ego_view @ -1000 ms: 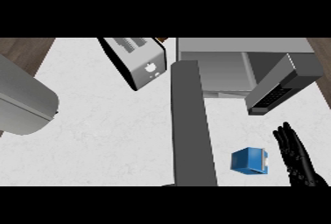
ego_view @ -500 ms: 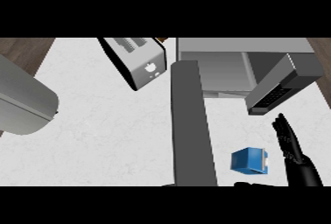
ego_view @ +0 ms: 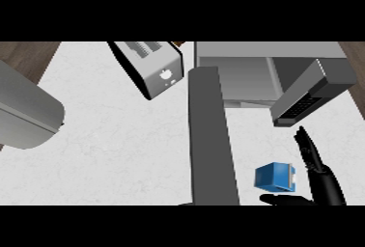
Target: Pick up the milk, place it into the microwave and close the microwave
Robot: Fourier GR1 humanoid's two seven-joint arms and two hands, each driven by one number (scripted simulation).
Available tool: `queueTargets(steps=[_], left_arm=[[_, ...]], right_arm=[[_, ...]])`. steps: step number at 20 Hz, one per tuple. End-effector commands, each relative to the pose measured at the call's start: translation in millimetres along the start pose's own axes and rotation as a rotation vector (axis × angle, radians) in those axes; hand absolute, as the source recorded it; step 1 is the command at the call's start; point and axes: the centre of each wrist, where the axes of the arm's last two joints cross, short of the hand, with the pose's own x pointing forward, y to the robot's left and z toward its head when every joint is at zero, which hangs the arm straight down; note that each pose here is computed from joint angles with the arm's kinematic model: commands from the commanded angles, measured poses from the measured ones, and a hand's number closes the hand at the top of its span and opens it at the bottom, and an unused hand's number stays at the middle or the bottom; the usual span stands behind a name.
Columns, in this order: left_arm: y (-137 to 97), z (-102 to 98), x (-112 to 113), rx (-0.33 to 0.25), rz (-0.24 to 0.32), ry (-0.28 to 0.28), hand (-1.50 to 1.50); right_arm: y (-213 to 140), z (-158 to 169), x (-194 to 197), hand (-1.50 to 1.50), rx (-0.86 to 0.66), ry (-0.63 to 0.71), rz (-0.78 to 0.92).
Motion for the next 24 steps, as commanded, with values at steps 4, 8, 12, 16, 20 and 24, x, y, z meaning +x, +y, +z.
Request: queueTargets(steps=[4, 8, 12, 16, 20, 24], left_arm=[[-13, 8, 13, 0.005, 0.008, 0.002, -1.5], [6, 11, 5, 0.005, -0.012, -0.009, -1.5], [-9, 6, 18, 0.0, 0.0, 0.008, -1.5], [3, 6, 8, 0.007, 0.009, 0.0, -1.5], [1, 22, 12, 0.018, 0.0, 0.018, -1.5], [5, 18, 5, -0.004, 0.01, 0.011, -1.5]], right_arm=[[14, 0, -34, -1.5, 0.064, 0.057, -0.015], [10, 13, -55, -1.5, 0.077, 0.066, 0.015], [27, 9, -61, 1.5, 0.059, 0.073, 0.066], [10, 6, -84, -1.5, 0.033, 0.038, 0.148], [16, 30, -94, 1.5, 0.077, 0.053, 0.266], [25, -1, -104, 1.5, 0.082, 0.061, 0.311]])
